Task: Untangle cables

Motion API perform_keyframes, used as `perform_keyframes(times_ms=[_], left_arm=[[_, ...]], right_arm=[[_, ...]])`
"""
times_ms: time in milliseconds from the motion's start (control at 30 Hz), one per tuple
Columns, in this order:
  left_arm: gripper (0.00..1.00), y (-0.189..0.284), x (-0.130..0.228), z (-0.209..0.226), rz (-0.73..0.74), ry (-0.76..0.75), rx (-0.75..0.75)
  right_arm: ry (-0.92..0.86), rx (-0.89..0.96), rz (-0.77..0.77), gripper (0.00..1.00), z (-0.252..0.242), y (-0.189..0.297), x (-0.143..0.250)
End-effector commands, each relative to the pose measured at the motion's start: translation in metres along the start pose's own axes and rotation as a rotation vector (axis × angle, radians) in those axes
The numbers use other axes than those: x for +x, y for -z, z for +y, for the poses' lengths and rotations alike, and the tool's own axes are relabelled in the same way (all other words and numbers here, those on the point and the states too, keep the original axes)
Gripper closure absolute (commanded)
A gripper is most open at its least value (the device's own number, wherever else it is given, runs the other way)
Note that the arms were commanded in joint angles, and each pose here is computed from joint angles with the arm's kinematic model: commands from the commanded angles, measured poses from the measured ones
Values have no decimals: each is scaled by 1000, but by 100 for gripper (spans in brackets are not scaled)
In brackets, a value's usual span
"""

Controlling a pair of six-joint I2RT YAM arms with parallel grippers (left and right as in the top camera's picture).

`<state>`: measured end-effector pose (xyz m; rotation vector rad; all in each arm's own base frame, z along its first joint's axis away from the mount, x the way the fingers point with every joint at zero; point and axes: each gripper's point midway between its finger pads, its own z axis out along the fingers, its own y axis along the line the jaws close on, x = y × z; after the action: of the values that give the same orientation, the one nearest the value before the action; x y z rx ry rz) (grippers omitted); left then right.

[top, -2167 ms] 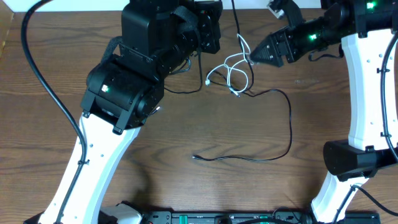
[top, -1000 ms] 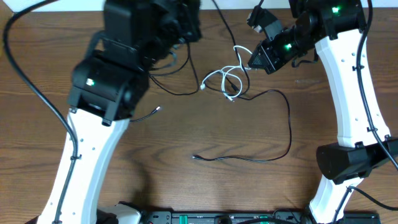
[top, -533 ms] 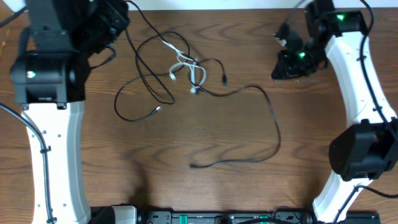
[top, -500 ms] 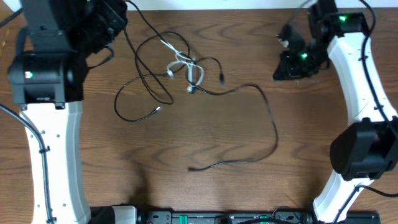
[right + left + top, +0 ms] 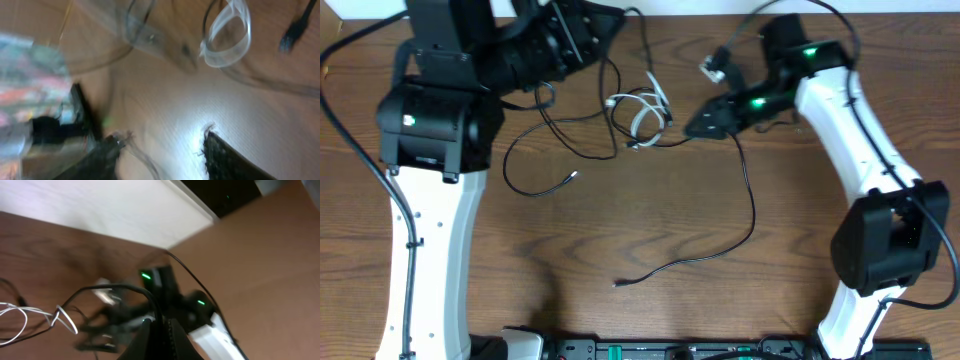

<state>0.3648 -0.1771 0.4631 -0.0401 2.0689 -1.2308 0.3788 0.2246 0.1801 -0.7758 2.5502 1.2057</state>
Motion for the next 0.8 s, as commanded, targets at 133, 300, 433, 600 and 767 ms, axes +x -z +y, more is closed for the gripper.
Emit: perform_keyframes(times_ms=[133,300,433,600,767], left_arm=[[93,-5,16,-22,65,-52,78],[93,-5,16,-22,65,-51,78],[93,-5,16,-22,65,-51,78],[93,-5,16,-22,65,-51,77],[92,-5,16,-22,65,-51,77]], right_arm=[[-209,220,-115,17,-29,-18,-28],[-230,278,-157,16,-51,-3,-32],[-262,309,-153,17,-65,2,-25],[-274,309,-134,15,-77,-10,-11],[-118,291,-88,13,-83,-28,5]])
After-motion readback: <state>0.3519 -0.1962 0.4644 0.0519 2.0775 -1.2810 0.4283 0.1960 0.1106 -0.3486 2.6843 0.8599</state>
